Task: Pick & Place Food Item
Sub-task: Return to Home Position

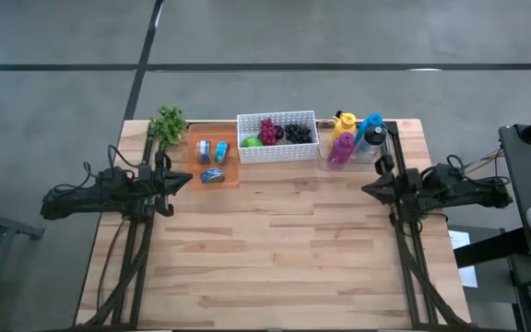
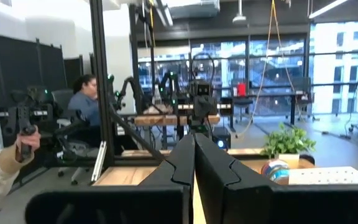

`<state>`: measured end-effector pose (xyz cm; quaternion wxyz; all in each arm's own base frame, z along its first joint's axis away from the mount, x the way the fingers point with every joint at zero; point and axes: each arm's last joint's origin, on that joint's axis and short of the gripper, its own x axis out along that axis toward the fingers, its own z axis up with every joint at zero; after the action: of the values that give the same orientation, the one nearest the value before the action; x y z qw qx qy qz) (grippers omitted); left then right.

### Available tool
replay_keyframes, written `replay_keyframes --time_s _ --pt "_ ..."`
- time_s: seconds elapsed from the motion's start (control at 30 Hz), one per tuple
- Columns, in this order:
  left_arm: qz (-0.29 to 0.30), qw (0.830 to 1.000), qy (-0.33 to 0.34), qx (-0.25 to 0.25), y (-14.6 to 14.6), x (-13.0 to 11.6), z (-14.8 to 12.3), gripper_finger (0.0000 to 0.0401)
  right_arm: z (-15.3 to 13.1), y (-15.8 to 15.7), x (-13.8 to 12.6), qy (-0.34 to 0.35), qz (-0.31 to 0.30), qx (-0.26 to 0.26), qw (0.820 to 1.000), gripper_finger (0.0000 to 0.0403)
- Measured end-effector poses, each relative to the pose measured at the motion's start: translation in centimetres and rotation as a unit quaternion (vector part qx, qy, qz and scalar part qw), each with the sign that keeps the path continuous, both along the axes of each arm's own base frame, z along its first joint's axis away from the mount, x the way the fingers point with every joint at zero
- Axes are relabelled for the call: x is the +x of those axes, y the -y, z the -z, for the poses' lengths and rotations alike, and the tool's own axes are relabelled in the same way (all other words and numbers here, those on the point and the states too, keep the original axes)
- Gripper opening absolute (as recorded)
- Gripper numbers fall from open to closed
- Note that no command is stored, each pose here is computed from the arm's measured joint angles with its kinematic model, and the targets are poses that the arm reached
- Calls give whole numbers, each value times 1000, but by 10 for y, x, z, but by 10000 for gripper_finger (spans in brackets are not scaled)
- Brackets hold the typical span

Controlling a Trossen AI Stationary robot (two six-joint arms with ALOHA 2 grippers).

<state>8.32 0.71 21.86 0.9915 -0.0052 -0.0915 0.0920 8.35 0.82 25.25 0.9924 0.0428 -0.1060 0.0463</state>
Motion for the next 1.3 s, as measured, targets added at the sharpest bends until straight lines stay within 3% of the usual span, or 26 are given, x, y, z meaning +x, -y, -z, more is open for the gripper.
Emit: replay_keyframes --time_s 0.53,0.9,1.3 --pt "0 1000 -1 1 0 9 26 1 5 1 -11 28 -1 6 1000 8" --pt "1 999 -38 0 0 13 44 1 31 0 -1 -6 0 -3 1000 8" --pt "1 999 -44 10 0 13 45 1 80 -1 13 -73 0 -20 997 8"
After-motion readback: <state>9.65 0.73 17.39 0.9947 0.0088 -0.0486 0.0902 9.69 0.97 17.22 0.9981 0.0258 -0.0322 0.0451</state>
